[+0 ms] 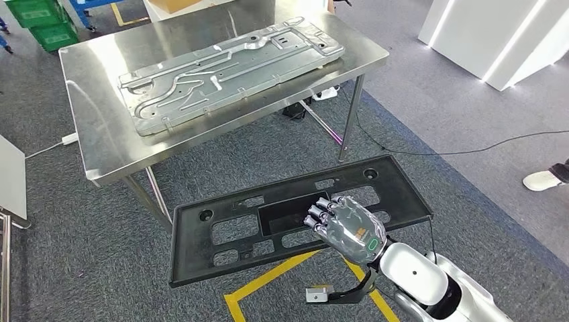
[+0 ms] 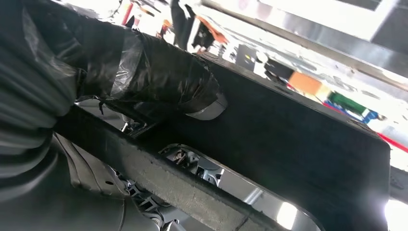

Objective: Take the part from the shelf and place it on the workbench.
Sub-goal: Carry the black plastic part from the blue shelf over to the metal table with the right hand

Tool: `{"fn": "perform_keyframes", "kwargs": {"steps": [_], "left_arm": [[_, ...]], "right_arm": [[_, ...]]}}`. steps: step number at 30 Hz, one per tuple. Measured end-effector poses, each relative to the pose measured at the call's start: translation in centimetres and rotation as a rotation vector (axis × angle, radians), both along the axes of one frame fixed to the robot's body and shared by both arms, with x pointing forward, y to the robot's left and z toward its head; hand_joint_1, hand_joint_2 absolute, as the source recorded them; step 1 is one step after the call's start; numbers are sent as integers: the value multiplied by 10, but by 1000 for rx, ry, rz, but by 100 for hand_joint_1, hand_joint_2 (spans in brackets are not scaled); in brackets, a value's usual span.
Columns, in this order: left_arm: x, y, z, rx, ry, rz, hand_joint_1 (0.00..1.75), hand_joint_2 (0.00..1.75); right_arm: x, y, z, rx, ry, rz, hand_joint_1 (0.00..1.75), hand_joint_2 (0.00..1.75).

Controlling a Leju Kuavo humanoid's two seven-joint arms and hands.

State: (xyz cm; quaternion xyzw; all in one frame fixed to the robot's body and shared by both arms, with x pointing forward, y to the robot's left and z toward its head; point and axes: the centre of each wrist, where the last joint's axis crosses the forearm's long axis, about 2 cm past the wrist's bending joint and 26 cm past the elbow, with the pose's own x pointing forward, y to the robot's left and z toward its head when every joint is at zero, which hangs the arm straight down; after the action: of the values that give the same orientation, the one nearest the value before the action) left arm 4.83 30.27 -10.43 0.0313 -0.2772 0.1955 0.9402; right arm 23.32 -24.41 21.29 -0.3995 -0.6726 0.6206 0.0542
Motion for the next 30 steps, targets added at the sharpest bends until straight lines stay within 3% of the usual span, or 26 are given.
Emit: {"fn": "perform_keyframes", "kwargs": {"steps": [30], "left_arm": [[-3, 2, 0, 7, 10, 0, 0, 175]], "right_arm": [[6, 2, 6, 2, -4, 30, 175, 175]]}}
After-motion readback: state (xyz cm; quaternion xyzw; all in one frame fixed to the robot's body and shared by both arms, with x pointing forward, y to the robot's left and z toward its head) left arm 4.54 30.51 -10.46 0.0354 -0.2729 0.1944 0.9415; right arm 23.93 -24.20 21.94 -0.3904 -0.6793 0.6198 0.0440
